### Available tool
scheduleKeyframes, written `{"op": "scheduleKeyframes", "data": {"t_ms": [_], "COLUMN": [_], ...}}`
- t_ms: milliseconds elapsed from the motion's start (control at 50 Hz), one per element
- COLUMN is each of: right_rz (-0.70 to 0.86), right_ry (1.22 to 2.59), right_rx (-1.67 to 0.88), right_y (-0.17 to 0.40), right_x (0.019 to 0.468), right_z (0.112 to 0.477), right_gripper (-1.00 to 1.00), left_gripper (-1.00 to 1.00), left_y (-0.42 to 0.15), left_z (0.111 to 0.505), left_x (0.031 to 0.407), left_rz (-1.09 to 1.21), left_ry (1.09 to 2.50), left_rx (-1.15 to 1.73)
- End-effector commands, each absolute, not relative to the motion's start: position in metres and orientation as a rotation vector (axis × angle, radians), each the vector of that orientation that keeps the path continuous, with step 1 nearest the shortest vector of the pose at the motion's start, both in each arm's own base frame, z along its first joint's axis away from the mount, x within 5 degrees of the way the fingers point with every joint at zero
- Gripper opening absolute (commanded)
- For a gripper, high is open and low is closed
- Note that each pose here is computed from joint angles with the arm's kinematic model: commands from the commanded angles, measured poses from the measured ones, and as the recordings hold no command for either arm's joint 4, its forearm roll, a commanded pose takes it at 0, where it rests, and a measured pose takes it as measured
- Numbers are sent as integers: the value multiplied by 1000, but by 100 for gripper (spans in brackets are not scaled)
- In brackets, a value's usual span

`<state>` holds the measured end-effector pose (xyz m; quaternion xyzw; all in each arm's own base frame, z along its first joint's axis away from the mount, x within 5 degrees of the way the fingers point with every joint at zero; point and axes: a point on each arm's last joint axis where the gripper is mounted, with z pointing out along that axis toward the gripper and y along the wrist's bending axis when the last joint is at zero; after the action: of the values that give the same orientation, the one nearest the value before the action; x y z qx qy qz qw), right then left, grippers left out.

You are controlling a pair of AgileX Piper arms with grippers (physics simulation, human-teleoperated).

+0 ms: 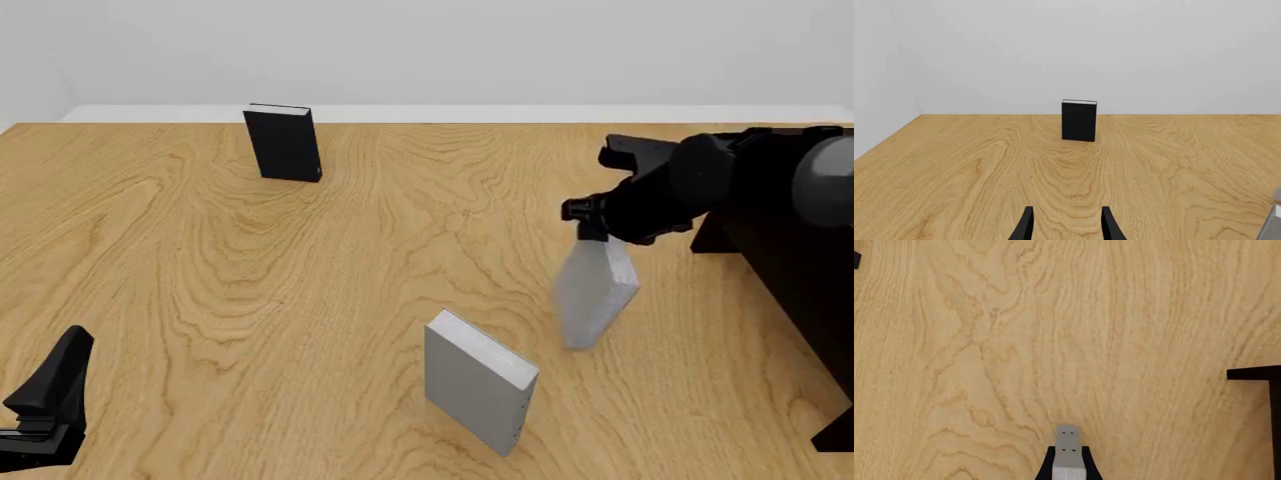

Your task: Pick up the book on the right and place it on the cabinet shelf.

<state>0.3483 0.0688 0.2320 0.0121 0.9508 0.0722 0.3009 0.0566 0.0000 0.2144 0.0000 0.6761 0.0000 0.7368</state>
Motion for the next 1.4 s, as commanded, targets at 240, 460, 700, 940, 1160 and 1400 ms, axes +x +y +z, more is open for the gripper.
{"op": "scheduleKeyframes", "data": {"t_ms": [240,460,700,940,1160,1400], "right_rz": [154,139,73,7,-198,-445], "right_ry": [2409,2309,2152,1979,1770,1556], "right_rx": [-94,-309,-504,-608,-795,-916], "right_y": [72,92,95,91,74,53], "right_x": [346,333,313,291,264,235], "right_z": [288,322,353,370,352,331], "right_gripper": [-100,-100,-100,-100,-100,-100], "left_gripper": [100,100,100,100,100,100], "left_y": [0,0,0,0,0,0], "left_z": [214,214,214,214,214,214], "left_x": [57,57,57,57,57,57], "left_rz": [0,0,0,0,0,0], "left_ry": [1485,1485,1485,1485,1485,1485], "left_rx": [0,0,0,0,0,0]}}
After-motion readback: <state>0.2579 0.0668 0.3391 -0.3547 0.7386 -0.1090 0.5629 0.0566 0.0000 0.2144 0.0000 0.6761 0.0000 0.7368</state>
